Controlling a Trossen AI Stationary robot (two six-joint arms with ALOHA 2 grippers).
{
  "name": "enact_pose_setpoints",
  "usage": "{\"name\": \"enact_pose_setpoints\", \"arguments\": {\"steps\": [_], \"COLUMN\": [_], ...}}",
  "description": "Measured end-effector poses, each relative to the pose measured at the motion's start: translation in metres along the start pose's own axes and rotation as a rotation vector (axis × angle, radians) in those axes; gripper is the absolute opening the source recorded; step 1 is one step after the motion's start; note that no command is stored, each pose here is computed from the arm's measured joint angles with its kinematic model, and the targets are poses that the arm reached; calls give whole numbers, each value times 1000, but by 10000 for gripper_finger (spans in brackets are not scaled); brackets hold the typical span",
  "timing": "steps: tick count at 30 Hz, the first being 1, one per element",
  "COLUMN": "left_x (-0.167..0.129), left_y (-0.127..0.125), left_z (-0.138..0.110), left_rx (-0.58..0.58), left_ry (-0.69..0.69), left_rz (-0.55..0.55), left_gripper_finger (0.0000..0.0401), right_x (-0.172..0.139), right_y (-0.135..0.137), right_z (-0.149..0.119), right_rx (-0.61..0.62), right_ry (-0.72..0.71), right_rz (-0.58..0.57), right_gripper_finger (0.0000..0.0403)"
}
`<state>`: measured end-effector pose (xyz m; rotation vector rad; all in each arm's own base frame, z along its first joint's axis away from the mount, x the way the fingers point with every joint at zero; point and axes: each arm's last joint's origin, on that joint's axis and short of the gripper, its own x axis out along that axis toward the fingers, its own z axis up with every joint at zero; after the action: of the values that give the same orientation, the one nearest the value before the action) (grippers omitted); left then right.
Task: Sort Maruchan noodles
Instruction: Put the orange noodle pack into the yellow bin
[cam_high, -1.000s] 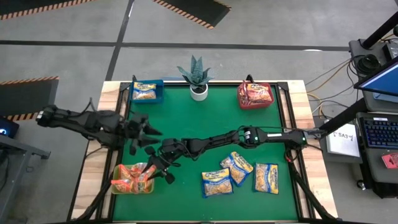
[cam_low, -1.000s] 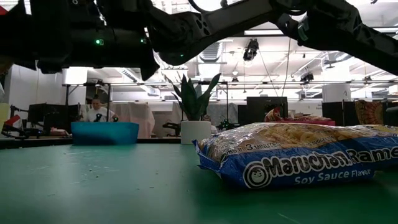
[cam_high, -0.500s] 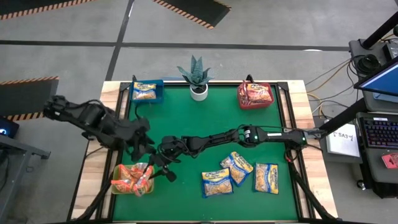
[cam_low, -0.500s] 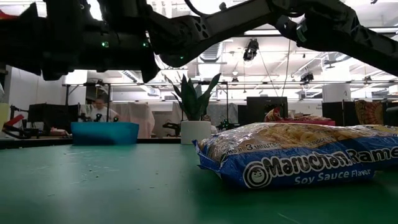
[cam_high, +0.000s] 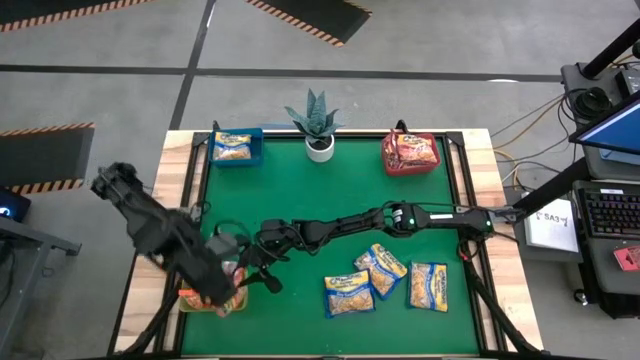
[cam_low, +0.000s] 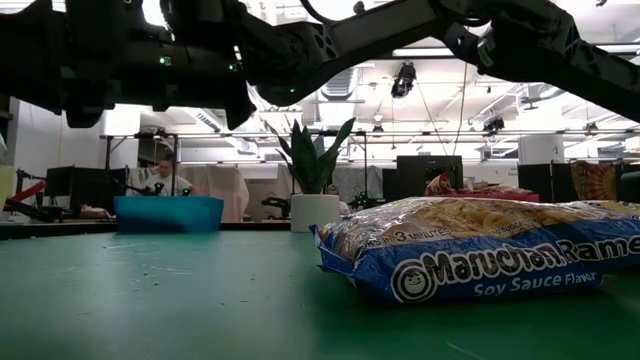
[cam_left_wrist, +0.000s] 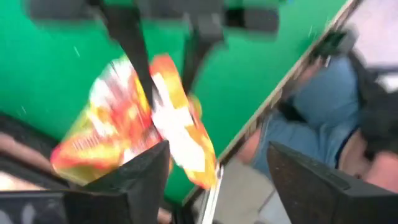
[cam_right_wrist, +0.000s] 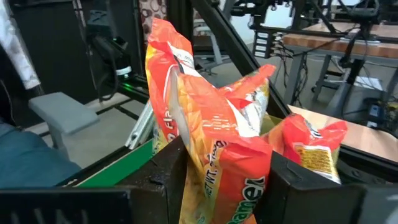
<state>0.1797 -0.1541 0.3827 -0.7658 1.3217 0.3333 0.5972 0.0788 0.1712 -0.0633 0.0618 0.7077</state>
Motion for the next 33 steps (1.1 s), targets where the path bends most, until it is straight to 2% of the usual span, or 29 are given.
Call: {"name": "enact_pose_setpoints", "arguments": {"steps": [4,9,17,21,33], "left_x": [23,54,72,79,101], "left_y": [-19,-33,-27,-26,-26], "left_z": [-14,-14,-15,-16,-18], "left_rx": [0,-19,-130,-117,-91], "left_ry": [47,49,42,17,24], "left_rz": [70,170,356,360,410], "left_gripper_finger": [274,278,273,247,125], "right_x": [0,0,0,0,-4], "right_y": [0,0,0,0,-3], "right_z": [0,0,-1,-1,11], "right_rx": [4,15,45,53,62], "right_ry": [3,2,7,5,-12], "right_rz": [-3,-8,-5,0,-6], "right_gripper_finger": [125,123,118,118,102]}}
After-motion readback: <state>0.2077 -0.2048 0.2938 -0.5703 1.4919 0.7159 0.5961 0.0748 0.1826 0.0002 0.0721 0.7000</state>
